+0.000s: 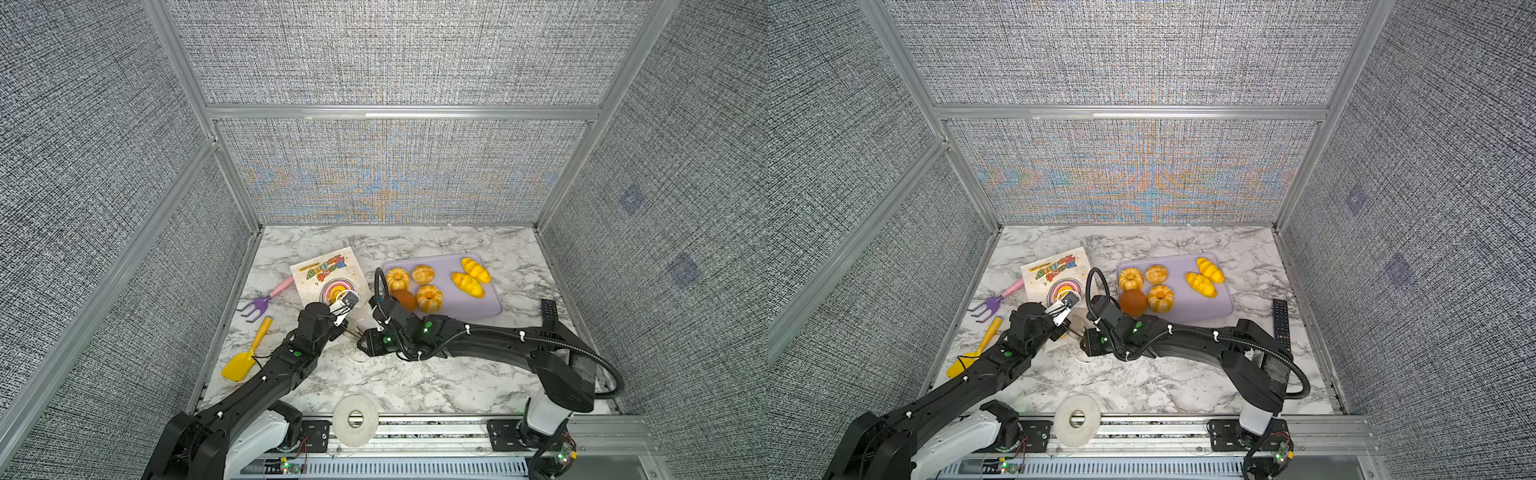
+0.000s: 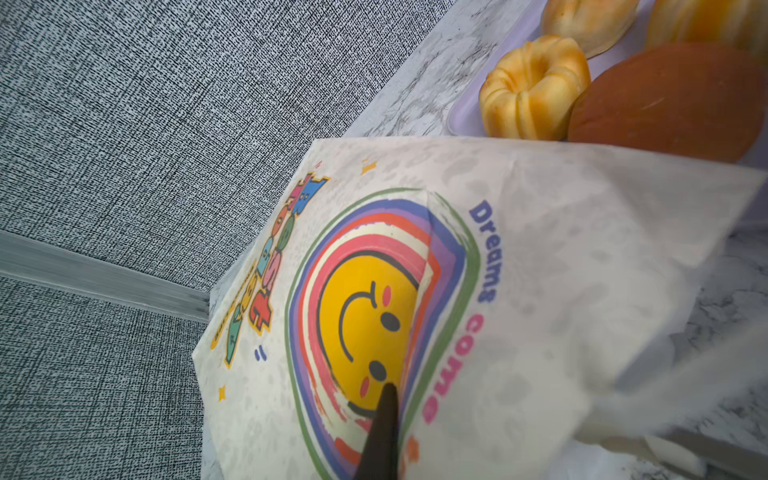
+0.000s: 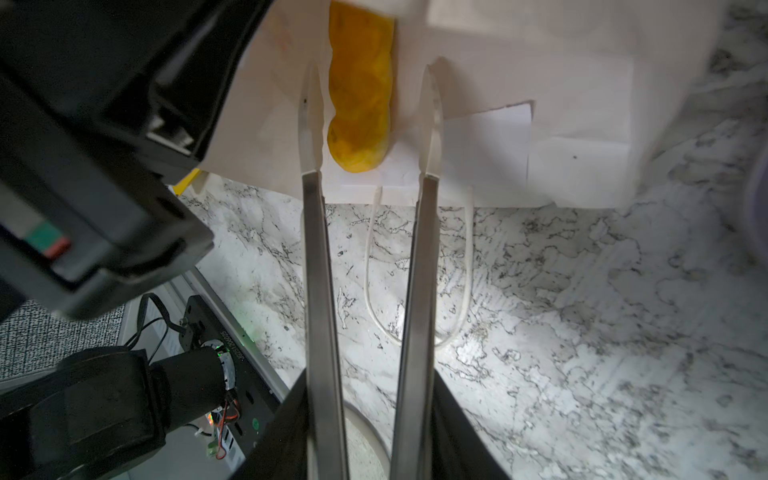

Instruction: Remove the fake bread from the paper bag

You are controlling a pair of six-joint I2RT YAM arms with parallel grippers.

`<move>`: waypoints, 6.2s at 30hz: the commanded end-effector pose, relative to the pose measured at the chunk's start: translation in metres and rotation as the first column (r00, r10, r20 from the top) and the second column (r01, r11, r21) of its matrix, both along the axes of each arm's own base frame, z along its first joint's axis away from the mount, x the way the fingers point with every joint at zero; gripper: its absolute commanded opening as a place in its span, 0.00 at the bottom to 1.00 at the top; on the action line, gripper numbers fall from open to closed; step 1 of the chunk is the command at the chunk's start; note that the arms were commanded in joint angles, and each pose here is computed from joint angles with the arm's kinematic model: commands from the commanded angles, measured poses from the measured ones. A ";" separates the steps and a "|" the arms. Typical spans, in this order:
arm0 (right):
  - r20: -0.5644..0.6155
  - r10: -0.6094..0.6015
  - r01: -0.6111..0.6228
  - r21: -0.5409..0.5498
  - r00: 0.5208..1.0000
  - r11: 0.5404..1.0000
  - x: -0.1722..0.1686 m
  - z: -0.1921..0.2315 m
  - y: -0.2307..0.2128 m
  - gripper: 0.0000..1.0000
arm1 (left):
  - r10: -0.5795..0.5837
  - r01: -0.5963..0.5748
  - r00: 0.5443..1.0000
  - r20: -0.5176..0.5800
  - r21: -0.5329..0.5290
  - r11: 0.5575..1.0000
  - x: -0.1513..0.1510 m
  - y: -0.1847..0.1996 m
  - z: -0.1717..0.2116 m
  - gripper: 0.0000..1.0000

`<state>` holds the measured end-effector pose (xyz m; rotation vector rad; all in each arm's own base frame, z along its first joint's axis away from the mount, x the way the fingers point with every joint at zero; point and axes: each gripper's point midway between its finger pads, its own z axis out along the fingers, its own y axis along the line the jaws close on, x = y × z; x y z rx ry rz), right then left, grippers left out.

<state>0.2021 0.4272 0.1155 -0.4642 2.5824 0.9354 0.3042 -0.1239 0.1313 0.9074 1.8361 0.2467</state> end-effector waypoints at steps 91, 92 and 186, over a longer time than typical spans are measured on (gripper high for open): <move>0.284 -0.315 0.300 0.095 0.906 0.949 -0.021 0.194 -0.244 0.00 | 0.125 -0.125 0.991 0.049 0.002 0.992 0.012 0.017 0.008 0.00; 0.278 -0.346 0.345 0.054 0.896 0.937 -0.011 0.187 -0.257 0.00 | 0.125 -0.125 0.991 0.049 0.001 0.992 0.012 0.017 0.008 0.00; 0.093 -0.220 0.235 -0.212 0.971 0.948 0.011 0.082 -0.221 0.00 | 0.039 -0.039 0.999 0.006 0.006 0.999 0.001 0.006 -0.002 0.00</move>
